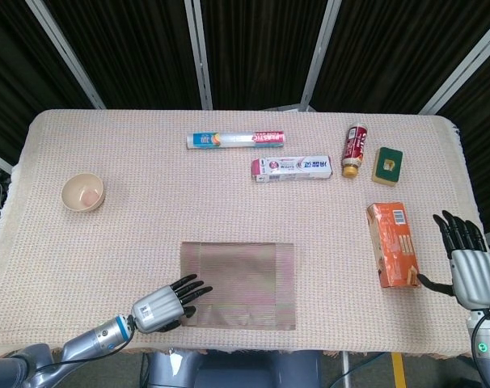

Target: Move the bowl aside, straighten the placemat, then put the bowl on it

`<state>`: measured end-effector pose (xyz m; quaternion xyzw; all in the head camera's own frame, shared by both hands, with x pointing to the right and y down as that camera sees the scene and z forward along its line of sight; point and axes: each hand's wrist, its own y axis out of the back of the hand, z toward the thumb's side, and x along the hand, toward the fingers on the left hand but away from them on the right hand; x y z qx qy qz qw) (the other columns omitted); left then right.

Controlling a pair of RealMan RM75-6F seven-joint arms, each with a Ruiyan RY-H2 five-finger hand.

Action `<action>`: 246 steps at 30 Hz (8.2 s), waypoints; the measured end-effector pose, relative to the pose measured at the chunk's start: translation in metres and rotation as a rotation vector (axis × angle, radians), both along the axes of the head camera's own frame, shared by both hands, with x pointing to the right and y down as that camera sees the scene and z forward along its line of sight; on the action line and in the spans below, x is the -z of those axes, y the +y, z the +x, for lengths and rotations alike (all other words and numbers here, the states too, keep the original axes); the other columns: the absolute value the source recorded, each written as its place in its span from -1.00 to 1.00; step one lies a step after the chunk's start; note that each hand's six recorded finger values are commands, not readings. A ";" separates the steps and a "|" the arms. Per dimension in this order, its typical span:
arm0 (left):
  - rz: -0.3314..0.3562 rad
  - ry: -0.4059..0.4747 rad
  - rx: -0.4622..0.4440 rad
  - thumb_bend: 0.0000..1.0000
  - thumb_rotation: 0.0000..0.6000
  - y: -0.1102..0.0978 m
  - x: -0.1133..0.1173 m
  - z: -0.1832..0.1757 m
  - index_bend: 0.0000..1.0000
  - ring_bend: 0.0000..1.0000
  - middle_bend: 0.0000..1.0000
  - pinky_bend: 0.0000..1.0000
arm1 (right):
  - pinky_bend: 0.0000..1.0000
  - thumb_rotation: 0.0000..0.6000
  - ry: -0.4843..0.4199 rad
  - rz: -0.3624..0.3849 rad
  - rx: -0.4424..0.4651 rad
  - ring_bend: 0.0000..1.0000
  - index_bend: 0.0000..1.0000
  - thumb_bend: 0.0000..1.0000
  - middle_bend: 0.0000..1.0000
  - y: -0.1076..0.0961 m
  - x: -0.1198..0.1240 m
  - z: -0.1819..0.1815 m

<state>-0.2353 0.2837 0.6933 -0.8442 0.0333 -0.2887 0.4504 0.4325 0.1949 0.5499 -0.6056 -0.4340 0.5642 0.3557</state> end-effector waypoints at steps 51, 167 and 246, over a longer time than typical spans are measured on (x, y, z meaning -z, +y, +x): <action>-0.017 -0.046 0.031 -0.23 1.00 -0.022 0.006 0.017 0.02 -1.00 -1.00 -1.00 | -1.00 1.00 0.016 0.003 -0.008 -1.00 -1.00 -1.00 -1.00 -0.002 0.000 0.006; 0.293 -0.384 1.013 -1.00 1.00 -0.139 0.099 -0.188 -1.00 -1.00 -1.00 -1.00 | -1.00 1.00 -0.184 -0.394 0.773 -1.00 -0.78 -0.98 -1.00 0.005 -0.094 -0.191; 0.267 -0.382 1.024 -1.00 1.00 -0.134 0.118 -0.204 -1.00 -1.00 -1.00 -1.00 | -1.00 1.00 -0.165 -0.225 0.921 -1.00 0.28 -0.31 -0.83 0.021 -0.153 -0.248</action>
